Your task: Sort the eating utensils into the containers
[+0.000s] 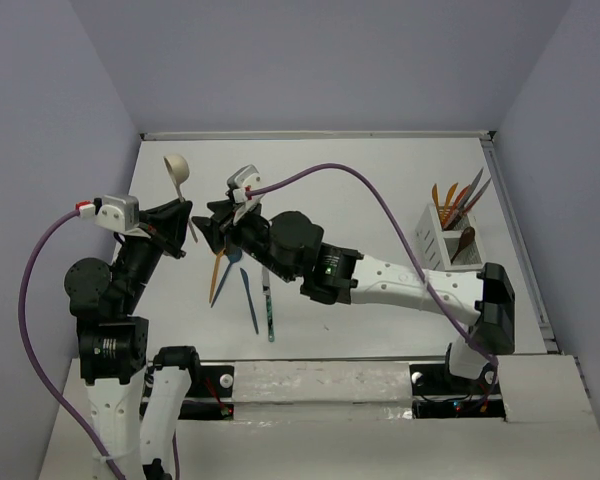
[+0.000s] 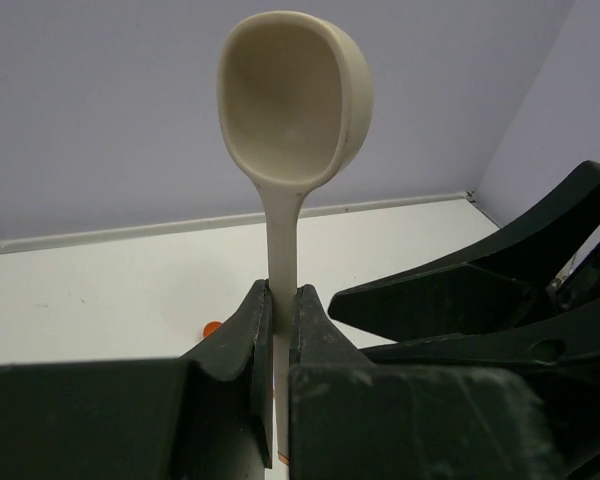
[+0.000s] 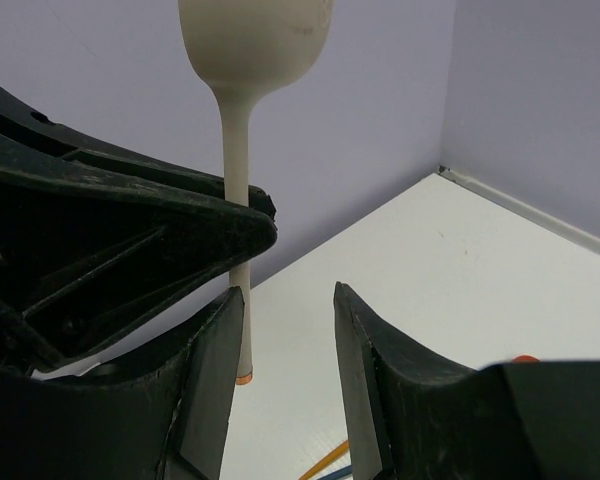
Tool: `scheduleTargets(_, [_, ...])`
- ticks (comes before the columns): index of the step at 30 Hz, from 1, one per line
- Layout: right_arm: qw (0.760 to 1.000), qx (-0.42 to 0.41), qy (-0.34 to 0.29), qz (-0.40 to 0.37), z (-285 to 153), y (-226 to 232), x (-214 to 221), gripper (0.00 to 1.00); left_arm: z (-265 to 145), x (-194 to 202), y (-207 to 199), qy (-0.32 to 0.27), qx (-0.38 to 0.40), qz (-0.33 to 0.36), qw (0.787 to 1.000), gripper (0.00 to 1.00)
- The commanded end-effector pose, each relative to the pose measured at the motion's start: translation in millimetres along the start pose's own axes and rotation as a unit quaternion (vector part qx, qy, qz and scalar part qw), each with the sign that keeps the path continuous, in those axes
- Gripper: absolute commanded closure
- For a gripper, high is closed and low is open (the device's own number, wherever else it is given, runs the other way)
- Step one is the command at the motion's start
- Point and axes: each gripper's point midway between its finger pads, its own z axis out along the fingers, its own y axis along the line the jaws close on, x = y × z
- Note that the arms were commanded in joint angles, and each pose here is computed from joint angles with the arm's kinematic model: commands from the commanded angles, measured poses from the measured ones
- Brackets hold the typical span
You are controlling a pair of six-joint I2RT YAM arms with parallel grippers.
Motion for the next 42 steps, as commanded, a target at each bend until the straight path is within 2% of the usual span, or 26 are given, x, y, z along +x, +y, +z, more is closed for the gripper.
scheduleTargets(1, [1.0,0.0,-0.011,-0.002,12.4,5.3,-9.4,0.53,2.2,-16.4,-9.8,-0.028,0.024,0.005,0.999,1.0])
scheduleTargets(16, [1.0,-0.014,0.006,0.008,30.8,17.6,6.8,0.56,0.7,-14.1,-13.6,-0.028,0.036,0.006,0.999,1.0])
scheduleTargets(18, [1.0,-0.01,0.005,0.008,32.4,16.7,5.6,0.67,-0.4,-14.0,-18.2,-0.026,0.047,0.001,0.999,1.0])
scheduleTargets(19, [1.0,-0.002,0.005,0.009,34.1,14.5,7.4,0.91,-0.4,-13.0,-19.5,-0.024,0.05,-0.001,0.998,1.0])
scheduleTargets(20, [1.0,0.003,0.004,0.009,34.8,12.9,7.7,1.0,-1.5,-12.9,-20.1,-0.025,0.051,-0.001,0.998,1.0])
scheduleTargets(24, [1.0,0.02,0.003,0.006,32.4,5.9,5.6,1.0,-2.2,-5.3,-11.7,-0.019,0.034,0.016,0.999,1.0])
scheduleTargets(25, [1.0,0.027,0.007,0.004,29.8,2.6,9.8,1.0,-2.1,-2.7,-9.2,-0.016,0.029,0.021,0.999,0.96])
scheduleTargets(26, [0.999,0.036,0.003,0.005,26.6,-6.8,3.1,1.0,-2.5,0.6,-5.9,-0.013,0.024,0.033,0.999,0.67])
scheduleTargets(28, [0.998,0.055,0.017,0.004,18.7,-23.8,14.6,1.0,-3.6,3.9,-4.1,-0.01,0.022,0.045,0.999,0.27])
scheduleTargets(29, [0.998,0.063,0.02,0.005,13.8,-33.0,15.1,1.0,-4.5,6.7,-1.1,-0.005,0.015,0.049,0.999,0.01])
scheduleTargets(30, [0.996,0.084,0.027,0.004,1.7,-56.4,17.7,1.0,-6.0,9.4,2.1,0.001,0.009,0.062,0.998,0.01])
scheduleTargets(31, [0.995,0.097,0.009,0.009,-3.3,-68.1,-2.3,1.0,-6.3,8.8,3.8,0.0,0.006,0.073,0.997,0.01])
scheduleTargets(32, [0.993,0.116,0.033,-0.002,-15.1,-86.1,18.5,1.0,-7.5,12.2,10.8,0.008,-0.012,0.078,0.997,0.01])
scheduleTargets(33, [0.988,0.154,0.015,0.001,-32.4,-118.2,-4.0,1.0,-8.0,14.7,16.3,0.013,-0.022,0.096,0.995,0.01])
scheduleTargets(34, [0.984,0.175,0.016,0.0,-45.3,-137.6,-5.4,1.0,-8.8,21.1,22.1,0.024,-0.032,0.104,0.994,0.01])
scheduleTargets(35, [0.98,0.197,0.038,-0.008,-63.2,-159.3,16.4,1.0,-9.2,24.1,30.8,0.029,-0.053,0.111,0.992,0.01])
scheduleTargets(36, [0.972,0.235,0.008,-0.005,-90.6,-193.4,-13.4,1.0,-9.7,28.1,35.6,0.035,-0.06,0.123,0.99,0.01])
scheduleTargets(38, [0.956,0.293,-0.006,-0.011,-129.3,-234.6,-21.3,1.0,-9.3,43.2,43.2,0.051,-0.067,0.131,0.988,0.01])
scheduleTargets(39, [0.938,0.345,-0.02,-0.021,-169.7,-270.2,-28.2,1.0,-9.7,47.8,44.9,0.054,-0.066,0.14,0.986,0.01])
scheduleTargets(41, [0.916,0.399,-0.036,-0.032,-211.5,-304.3,-34.7,1.0,-9.8,58.1,47.7,0.058,-0.064,0.147,0.985,0.01])
scheduleTargets(42, [0.904,0.424,-0.025,-0.041,-233.1,-321.3,-20.3,1.0,-9.8,60.5,49.8,0.059,-0.067,0.15,0.985,0.01])
